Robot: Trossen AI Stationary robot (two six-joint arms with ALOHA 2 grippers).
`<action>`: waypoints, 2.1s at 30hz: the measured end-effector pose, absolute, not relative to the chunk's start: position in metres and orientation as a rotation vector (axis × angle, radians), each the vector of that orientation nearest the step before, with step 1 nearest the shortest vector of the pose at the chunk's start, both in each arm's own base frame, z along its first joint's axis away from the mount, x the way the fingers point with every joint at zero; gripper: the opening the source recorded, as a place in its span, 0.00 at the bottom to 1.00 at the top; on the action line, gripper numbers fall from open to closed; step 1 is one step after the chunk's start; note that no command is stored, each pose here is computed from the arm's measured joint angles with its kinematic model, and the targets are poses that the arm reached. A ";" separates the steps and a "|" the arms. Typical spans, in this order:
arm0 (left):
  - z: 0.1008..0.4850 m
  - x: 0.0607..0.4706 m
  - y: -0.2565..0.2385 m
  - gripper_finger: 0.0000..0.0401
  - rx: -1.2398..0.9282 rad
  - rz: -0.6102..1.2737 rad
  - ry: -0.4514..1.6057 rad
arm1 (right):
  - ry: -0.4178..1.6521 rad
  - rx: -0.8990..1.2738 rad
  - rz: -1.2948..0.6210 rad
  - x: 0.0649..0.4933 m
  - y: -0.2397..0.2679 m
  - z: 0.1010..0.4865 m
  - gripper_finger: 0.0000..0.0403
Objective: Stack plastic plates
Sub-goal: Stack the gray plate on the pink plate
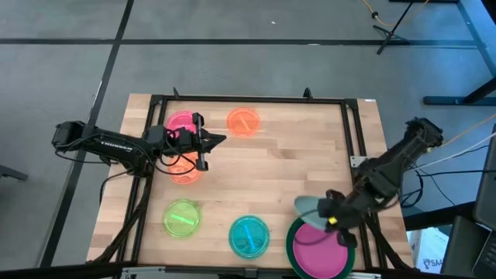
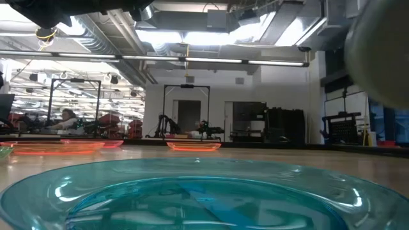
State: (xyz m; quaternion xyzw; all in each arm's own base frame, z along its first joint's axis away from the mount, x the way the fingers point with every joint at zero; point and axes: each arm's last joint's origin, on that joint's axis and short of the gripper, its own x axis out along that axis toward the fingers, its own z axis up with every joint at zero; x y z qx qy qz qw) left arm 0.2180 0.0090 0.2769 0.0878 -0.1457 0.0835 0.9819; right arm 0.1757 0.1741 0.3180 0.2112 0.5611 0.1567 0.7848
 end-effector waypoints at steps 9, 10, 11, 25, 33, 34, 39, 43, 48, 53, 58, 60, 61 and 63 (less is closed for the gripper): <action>0.277 0.218 0.009 0.02 0.177 0.170 -0.294 | 1.122 0.463 0.497 0.160 0.209 0.324 0.01; 0.277 0.218 0.009 0.02 0.177 0.176 -0.294 | 1.118 0.446 0.493 0.159 0.212 0.323 0.01; 0.277 0.218 0.010 0.02 0.179 0.186 -0.295 | 1.112 0.429 0.486 0.158 0.215 0.321 0.01; 0.278 0.217 0.019 0.02 0.181 0.237 -0.304 | 1.135 0.525 0.531 0.166 0.238 0.312 0.01; 0.280 0.216 0.020 0.02 0.179 0.242 -0.321 | 1.275 0.517 0.533 0.173 0.252 0.273 0.01; 0.280 0.216 0.020 0.02 0.178 0.243 -0.323 | 1.288 0.516 0.517 0.176 0.251 0.269 0.01; 0.281 0.216 0.020 0.02 0.179 0.243 -0.327 | 1.339 0.469 0.492 0.186 0.243 0.250 0.01; 0.281 0.216 0.020 0.02 0.179 0.243 -0.327 | 1.332 0.435 0.505 0.192 0.236 0.243 0.01; 0.281 0.216 0.020 0.02 0.179 0.243 -0.326 | 1.344 0.385 0.472 0.199 0.222 0.233 0.01; 0.280 0.216 0.020 0.02 0.179 0.243 -0.326 | 1.375 0.268 0.409 0.203 0.204 0.225 0.01; 0.280 0.216 0.020 0.02 0.179 0.243 -0.325 | 1.406 0.178 0.345 0.210 0.184 0.221 0.01; 0.280 0.216 0.020 0.02 0.179 0.243 -0.325 | 1.407 0.169 0.335 0.212 0.180 0.221 0.01; 0.280 0.216 0.020 0.02 0.179 0.243 -0.325 | 1.407 0.167 0.332 0.213 0.179 0.220 0.01; 0.280 0.216 0.020 0.02 0.179 0.243 -0.325 | 1.402 0.165 0.316 0.213 0.178 0.220 0.01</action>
